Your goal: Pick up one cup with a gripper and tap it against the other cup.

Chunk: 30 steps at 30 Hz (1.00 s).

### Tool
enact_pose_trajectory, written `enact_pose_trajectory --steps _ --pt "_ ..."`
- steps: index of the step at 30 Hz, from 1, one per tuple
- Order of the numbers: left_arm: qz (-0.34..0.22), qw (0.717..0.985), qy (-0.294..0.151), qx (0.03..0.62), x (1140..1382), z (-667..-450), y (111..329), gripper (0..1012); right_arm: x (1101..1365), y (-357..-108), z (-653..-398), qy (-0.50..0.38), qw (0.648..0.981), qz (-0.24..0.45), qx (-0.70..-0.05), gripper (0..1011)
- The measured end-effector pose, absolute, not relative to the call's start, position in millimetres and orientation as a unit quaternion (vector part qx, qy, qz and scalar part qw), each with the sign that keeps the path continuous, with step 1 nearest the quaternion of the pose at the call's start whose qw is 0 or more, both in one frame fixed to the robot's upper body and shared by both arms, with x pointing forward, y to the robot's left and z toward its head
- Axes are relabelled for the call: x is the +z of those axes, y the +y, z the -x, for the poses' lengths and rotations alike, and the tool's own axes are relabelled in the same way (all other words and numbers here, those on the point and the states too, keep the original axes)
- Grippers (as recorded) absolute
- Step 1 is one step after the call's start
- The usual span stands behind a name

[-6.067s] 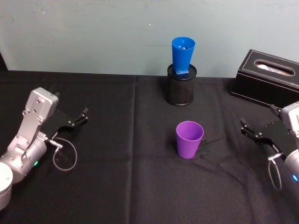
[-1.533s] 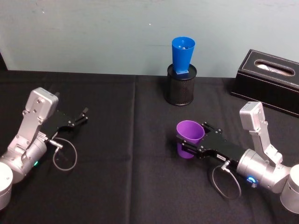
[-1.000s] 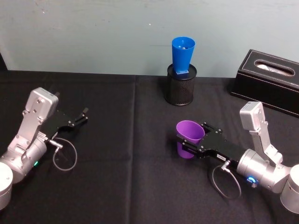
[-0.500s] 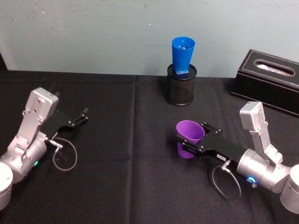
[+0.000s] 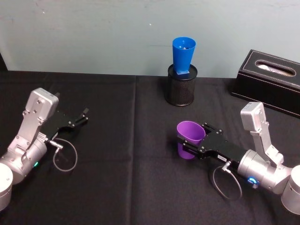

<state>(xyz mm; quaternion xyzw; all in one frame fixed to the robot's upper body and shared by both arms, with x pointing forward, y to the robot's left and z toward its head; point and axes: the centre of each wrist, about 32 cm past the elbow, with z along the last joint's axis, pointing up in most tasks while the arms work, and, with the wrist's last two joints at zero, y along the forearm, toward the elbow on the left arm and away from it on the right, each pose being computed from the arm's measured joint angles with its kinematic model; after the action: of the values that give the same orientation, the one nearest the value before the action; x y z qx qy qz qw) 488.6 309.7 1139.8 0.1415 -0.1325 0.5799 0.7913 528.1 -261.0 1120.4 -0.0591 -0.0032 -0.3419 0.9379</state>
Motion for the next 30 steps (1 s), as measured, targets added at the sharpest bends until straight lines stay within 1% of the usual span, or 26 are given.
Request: enact_pose_trajectory --steps 30 --pt "-0.141 0.791 -0.132 0.580 1139.8 -488.6 309.7 1005 1120.4 -261.0 -528.0 -0.003 0.938 0.059 -0.342 724"
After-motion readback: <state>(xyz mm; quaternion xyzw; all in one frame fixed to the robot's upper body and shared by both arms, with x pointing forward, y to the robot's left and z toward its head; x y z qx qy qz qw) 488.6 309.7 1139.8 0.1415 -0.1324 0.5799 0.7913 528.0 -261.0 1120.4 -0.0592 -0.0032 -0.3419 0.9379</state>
